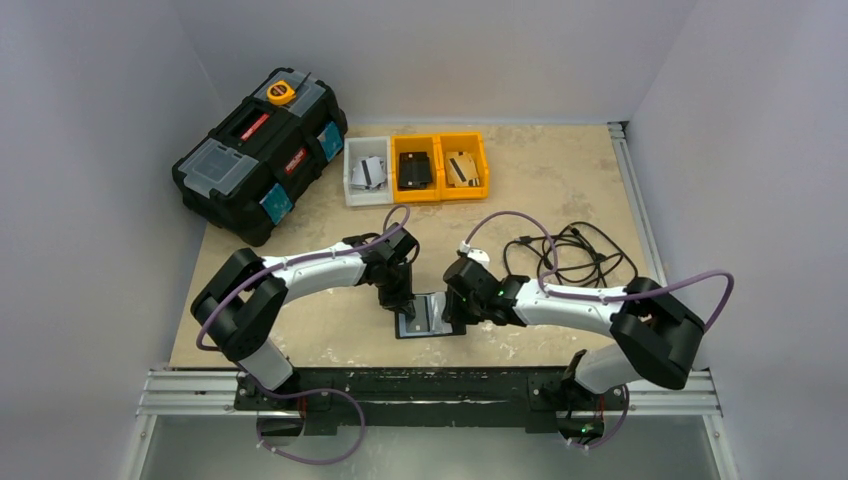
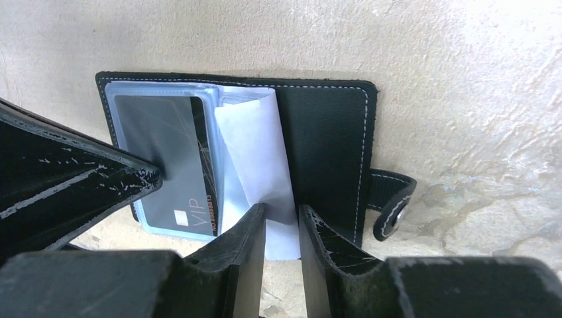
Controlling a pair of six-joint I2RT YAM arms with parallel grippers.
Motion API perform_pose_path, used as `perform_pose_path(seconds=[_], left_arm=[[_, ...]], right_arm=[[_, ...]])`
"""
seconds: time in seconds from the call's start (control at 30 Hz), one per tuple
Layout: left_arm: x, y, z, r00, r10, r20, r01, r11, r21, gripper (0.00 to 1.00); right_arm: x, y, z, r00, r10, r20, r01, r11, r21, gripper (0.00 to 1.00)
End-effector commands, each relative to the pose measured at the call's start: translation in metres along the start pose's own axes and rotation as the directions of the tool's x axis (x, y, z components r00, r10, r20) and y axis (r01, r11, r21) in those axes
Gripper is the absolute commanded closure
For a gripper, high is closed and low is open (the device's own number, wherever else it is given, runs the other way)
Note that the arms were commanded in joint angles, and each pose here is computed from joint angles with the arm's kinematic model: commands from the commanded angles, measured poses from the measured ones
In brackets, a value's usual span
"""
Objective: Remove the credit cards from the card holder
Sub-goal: Remove the credit card from the card holder.
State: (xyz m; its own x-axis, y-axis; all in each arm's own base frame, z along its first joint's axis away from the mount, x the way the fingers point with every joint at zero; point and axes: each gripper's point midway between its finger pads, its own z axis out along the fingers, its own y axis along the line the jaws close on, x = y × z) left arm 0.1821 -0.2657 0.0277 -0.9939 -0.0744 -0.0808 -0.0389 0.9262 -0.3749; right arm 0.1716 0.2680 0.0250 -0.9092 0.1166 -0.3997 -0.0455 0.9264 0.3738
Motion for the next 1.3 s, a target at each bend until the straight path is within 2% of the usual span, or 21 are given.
perform_pose_path(seconds=[0.0, 0.4, 0.83, 1.1, 1.27], left_arm=[[-0.002, 0.017, 0.003, 1.000, 0.013, 0.022, -0.011, 0.997, -0.079, 0.97], [-0.010, -0.016, -0.011, 0.996, 0.082, 0.040, -0.081, 0.996, -0.030, 0.93], [-0.008, -0.087, -0.006, 0.989, 0.147, -0.020, -0.142, 0.978, 0.153, 0.89], [0.000, -0.084, 0.029, 0.989, 0.101, -0.111, -0.085, 0.987, 0.140, 0.88], [-0.003, -0.080, 0.022, 0.991, 0.104, -0.087, -0.092, 0.987, 0.130, 0.87]], right_arm=[[-0.006, -0.007, -0.012, 0.999, 0.012, 0.042, -0.013, 1.000, 0.019, 0.75], [-0.032, 0.017, -0.055, 0.991, 0.037, 0.129, -0.025, 0.996, -0.090, 0.62], [-0.044, 0.011, -0.084, 0.980, 0.077, 0.185, -0.059, 0.993, -0.098, 0.62], [-0.041, 0.018, -0.076, 0.980, 0.088, 0.179, -0.063, 0.988, -0.138, 0.65], [-0.032, 0.033, -0.063, 0.988, 0.092, 0.127, -0.065, 0.977, -0.205, 0.71]])
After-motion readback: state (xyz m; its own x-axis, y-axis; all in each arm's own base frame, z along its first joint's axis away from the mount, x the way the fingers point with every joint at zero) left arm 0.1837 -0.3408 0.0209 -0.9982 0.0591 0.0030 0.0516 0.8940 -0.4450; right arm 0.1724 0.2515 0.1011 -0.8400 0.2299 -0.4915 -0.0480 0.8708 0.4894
